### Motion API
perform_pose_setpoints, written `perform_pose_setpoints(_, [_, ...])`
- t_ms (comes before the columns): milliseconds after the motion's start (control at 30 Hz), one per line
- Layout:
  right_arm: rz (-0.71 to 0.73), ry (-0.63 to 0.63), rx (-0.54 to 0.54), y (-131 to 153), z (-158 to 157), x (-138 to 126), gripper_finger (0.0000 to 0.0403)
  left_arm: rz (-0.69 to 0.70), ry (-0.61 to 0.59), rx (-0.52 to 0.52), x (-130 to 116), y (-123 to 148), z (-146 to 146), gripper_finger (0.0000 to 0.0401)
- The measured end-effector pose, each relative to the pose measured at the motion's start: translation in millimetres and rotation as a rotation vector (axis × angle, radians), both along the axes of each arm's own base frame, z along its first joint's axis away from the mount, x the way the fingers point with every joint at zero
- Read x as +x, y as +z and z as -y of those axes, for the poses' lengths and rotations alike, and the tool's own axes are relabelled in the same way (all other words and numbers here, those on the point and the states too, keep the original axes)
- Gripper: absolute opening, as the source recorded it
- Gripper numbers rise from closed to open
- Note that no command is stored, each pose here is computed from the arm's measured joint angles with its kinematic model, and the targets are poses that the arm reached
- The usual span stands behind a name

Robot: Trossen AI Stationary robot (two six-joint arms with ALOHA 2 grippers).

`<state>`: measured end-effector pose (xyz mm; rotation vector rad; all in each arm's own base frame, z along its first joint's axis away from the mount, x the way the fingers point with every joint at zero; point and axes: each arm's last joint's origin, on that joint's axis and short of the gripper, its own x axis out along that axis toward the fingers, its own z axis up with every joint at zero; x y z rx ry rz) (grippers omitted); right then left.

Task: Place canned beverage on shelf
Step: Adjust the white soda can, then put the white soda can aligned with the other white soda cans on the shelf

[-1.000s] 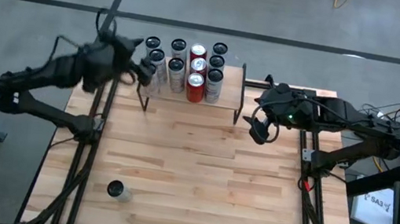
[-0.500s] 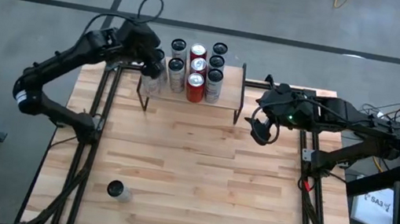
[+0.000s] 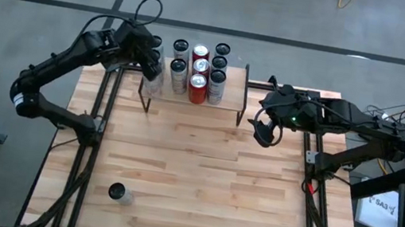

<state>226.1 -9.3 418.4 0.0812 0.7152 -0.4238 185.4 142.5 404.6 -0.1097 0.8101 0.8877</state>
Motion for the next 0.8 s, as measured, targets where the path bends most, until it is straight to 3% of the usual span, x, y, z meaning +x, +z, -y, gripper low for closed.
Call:
perform_pose_setpoints(300, [0.005, -0.013, 0.003, 0.1, 0.2, 0.0, 0.0325, 0.049, 0.003, 0.037, -0.3, 6.5, 0.8, 0.0])
perform_pose_setpoints(433, [0.014, -0.029, 0.021, 0.1, 0.2, 0.0, 0.0325, 0.115, -0.007, 0.031, -3.9, 24.2, 16.3, 0.0])
perform_pose_setpoints(633, [0.024, 0.01, 0.088, -0.5, -8.1, 0.7, 0.0325, 0.248, -0.206, 0.002, 4.6, 41.5, 83.6, 0.0])
perform_pose_setpoints(800, [0.04, 0.112, 0.096, -10.6, -33.2, 8.2, 0.0325, 0.221, -0.32, 0.004, -1.2, 33.2, 161.4, 0.0])
